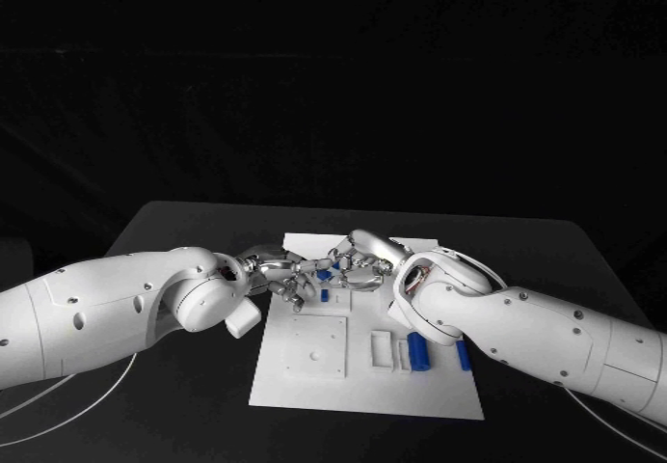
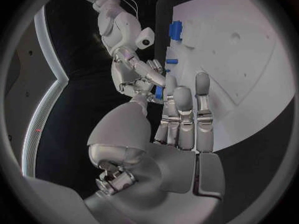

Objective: Assemble the parts on the task board

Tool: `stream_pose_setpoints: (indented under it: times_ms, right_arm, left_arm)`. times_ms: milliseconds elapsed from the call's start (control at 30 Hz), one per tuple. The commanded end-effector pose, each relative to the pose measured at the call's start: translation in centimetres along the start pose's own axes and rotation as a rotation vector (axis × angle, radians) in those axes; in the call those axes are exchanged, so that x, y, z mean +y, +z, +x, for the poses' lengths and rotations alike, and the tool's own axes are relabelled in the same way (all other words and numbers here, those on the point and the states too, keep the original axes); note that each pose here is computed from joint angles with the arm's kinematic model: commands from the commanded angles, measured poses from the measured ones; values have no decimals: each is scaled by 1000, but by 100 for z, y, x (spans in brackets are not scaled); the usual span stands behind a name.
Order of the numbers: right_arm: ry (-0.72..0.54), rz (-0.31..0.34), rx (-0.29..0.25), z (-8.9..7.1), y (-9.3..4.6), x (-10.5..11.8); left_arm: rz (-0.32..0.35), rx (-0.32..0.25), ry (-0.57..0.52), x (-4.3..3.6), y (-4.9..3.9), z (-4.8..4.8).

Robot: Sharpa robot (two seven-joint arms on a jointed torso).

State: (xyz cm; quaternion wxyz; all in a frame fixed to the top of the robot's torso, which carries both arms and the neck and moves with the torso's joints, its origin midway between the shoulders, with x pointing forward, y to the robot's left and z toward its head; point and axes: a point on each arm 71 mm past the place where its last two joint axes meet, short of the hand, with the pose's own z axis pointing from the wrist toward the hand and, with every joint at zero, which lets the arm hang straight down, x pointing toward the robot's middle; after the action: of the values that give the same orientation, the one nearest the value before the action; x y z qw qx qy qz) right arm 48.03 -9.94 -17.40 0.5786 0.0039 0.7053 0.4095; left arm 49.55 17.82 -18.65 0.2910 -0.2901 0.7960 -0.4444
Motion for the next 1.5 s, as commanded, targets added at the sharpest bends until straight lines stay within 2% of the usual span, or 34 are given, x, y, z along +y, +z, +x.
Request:
stream_pose_setpoints:
  times_ms: [33,1067,1333,1500]
  right_arm:
    - [0,-12,28,27,-2,14]
    - [-14,-6,50,35,-4,-16]
    - [-10,-5,42,30,-2,-18]
    - [-1,0,14,10,-1,-24]
  left_arm:
    - [22,31,9,-35,4,38]
    - [29,70,-44,-31,-9,46]
    - [36,45,-66,-34,-11,23]
    - [36,24,-77,-36,-7,15]
